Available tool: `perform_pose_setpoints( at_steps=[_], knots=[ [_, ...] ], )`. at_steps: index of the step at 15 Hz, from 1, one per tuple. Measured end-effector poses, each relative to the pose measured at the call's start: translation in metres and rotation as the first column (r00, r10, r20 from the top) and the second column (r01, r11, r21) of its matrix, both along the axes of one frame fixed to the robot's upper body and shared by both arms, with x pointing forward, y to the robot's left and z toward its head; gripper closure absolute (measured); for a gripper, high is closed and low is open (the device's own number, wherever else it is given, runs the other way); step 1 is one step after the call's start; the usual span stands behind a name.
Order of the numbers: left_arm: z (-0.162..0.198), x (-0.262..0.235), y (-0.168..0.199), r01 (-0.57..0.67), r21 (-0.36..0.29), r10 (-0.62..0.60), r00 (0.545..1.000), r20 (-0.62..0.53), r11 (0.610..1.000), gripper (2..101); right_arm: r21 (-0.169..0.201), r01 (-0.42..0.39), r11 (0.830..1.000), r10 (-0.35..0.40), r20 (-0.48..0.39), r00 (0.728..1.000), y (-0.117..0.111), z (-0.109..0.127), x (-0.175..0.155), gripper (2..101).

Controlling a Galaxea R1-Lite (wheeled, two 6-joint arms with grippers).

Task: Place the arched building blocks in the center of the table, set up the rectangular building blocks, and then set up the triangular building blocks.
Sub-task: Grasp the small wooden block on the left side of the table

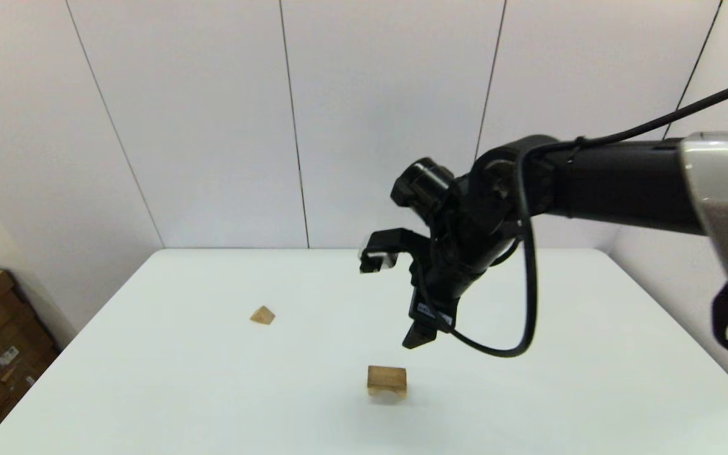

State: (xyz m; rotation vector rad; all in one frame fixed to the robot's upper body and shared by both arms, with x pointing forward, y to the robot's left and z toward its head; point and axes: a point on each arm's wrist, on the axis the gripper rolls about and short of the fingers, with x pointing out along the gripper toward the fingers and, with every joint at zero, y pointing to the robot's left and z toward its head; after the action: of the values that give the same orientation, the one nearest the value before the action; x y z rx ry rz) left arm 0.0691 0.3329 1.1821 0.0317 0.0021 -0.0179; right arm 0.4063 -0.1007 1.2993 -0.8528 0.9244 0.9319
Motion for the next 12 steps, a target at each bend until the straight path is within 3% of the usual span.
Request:
perform_pose_setpoints(
  at_steps=[2,4,9,12],
  knots=[
    [0.000,0.000,0.000,0.000,0.000,0.000,1.000,0.000,1.000,5.4,0.041,0.061,0.997,-0.062,0.017,0.998,-0.020,0.026,-0.016,9.6],
    [0.000,0.000,0.000,0.000,0.000,0.000,1.000,0.000,1.000,5.4,0.057,0.104,0.993,-0.105,0.023,0.994,-0.045,0.043,-0.034,8.4],
    [0.000,0.000,0.000,0.000,0.000,0.000,1.000,0.000,1.000,5.4,0.083,0.205,0.975,-0.209,0.042,0.977,-0.112,0.069,-0.090,6.5],
    [0.000,0.000,0.000,0.000,0.000,0.000,1.000,0.000,1.000,5.4,0.116,0.275,0.954,-0.281,0.042,0.959,-0.143,0.073,-0.132,5.9]
  ],
)
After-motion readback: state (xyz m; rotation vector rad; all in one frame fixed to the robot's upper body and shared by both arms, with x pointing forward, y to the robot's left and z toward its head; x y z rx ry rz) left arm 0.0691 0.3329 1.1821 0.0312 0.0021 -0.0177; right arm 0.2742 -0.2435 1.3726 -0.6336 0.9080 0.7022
